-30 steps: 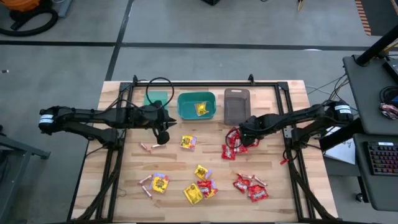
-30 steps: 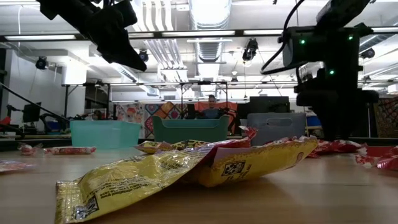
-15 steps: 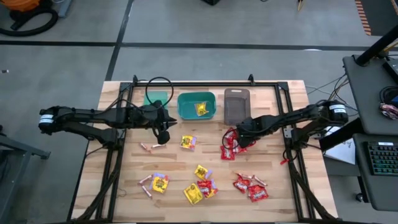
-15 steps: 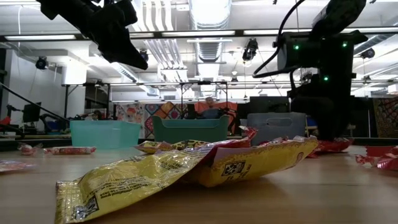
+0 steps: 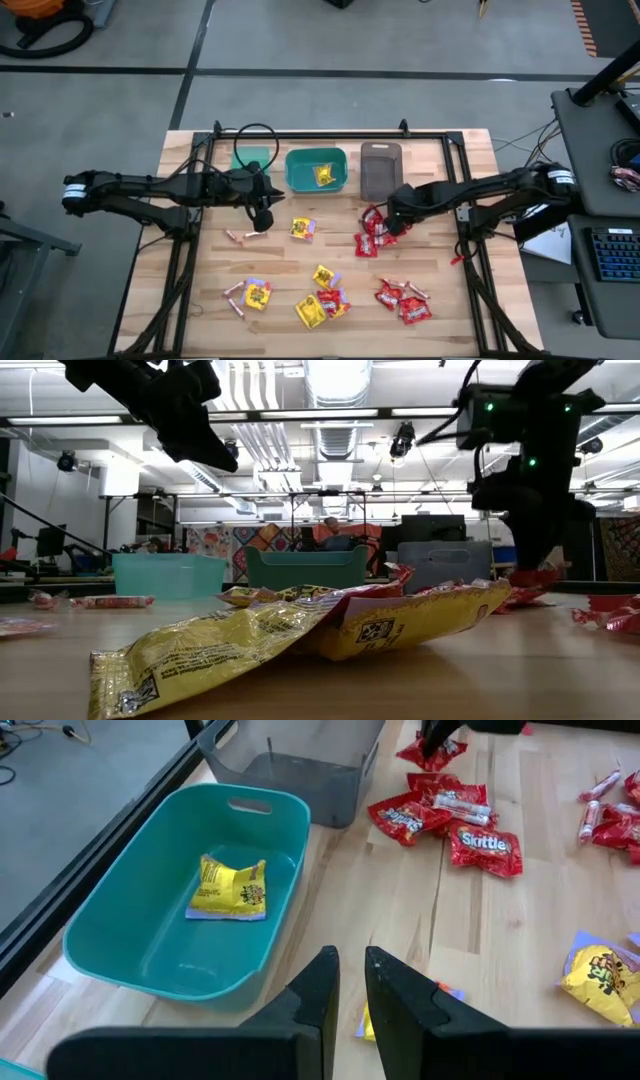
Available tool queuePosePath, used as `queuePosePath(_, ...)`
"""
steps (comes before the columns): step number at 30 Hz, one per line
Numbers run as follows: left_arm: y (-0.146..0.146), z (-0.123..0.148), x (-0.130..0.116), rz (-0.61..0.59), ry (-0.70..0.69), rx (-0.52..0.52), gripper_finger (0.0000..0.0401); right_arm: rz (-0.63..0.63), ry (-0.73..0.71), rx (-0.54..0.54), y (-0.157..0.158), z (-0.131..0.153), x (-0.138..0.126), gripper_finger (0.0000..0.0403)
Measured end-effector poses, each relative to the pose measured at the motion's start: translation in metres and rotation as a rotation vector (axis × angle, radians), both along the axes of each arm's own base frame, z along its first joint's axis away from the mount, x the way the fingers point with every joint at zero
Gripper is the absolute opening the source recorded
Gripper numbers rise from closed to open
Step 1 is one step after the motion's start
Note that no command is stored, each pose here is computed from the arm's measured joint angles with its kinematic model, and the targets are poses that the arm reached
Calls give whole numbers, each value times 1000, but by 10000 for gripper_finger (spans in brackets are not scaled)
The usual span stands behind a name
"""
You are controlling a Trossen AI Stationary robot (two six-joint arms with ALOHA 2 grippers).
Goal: Sort candy
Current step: Put the red candy into the black bin
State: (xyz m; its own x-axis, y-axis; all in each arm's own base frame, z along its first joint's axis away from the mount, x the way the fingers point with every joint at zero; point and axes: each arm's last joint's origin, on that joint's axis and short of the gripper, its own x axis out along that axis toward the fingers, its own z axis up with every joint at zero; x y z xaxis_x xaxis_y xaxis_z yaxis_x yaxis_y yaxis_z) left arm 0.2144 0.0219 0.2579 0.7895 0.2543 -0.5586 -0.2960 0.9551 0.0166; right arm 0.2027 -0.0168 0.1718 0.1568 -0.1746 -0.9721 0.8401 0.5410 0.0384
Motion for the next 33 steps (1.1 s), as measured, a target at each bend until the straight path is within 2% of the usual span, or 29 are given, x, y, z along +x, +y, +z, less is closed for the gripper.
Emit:
queuePosePath(15, -2, -6, 0, 16, -18, -43, 37, 42, -232, -73, 0, 38, -15, 8)
queuePosePath(22, -7, -3, 3, -8, -62, -42, 37, 102, -418, -115, 0, 55, -10, 8)
queuePosePath(25, -9, -1, 4, -17, -81, -42, 37, 140, -540, -178, -4, 64, 1, 8)
queuePosePath(28, -9, 0, 4, -17, -93, -41, 37, 142, -617, -291, -16, 70, 11, 8)
queuePosePath(33, -9, 1, 5, 0, -113, -69, 37, 95, -550, -398, -53, 64, 13, 8)
